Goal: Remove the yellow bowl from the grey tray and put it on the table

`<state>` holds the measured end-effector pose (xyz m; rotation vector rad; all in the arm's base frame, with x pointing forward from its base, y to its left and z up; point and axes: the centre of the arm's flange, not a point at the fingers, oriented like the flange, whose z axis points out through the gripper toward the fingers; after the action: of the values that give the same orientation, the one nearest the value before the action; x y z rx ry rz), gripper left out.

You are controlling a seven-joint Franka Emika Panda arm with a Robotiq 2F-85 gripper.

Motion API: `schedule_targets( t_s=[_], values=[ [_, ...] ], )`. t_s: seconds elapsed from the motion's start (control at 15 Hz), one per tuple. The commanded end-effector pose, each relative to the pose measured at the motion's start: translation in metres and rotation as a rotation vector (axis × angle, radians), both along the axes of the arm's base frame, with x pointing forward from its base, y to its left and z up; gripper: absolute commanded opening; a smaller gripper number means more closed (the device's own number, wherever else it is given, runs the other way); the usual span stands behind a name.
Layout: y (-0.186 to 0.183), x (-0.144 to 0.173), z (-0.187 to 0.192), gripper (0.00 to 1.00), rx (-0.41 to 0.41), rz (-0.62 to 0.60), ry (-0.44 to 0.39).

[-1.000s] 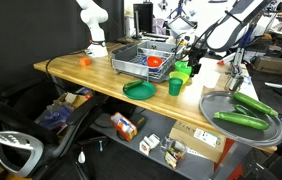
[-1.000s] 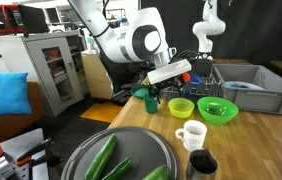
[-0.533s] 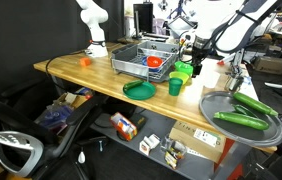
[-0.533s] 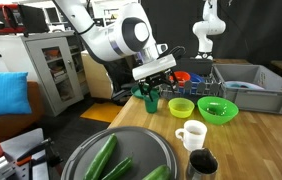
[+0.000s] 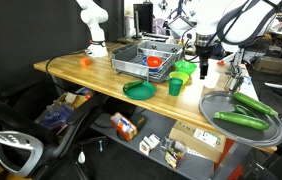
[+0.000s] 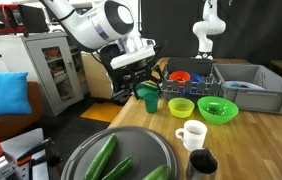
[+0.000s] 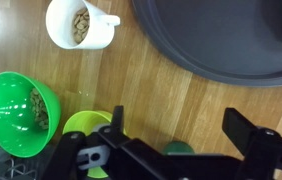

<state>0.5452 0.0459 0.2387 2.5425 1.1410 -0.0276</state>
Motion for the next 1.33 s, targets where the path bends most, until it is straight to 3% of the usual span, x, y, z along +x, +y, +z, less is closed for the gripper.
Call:
schedule_targets(
  t_s=[0.0, 0.33, 0.73, 0.8, 1.27],
  values=[
    [0.005, -0.025, 0.015, 1.00, -0.018, -0.035, 0.053],
    [0.016, -0.063, 0.024, 1.00, -0.038, -0.091, 0.101],
    [0.028, -0.107, 0.021, 1.00, 0.011, -0.177, 0.125],
    [0.029, -0.092, 0.016, 1.00, -0.013, -0.152, 0.125],
    [0.030, -0.100, 0.017, 1.00, -0.002, -0.164, 0.130]
  ],
)
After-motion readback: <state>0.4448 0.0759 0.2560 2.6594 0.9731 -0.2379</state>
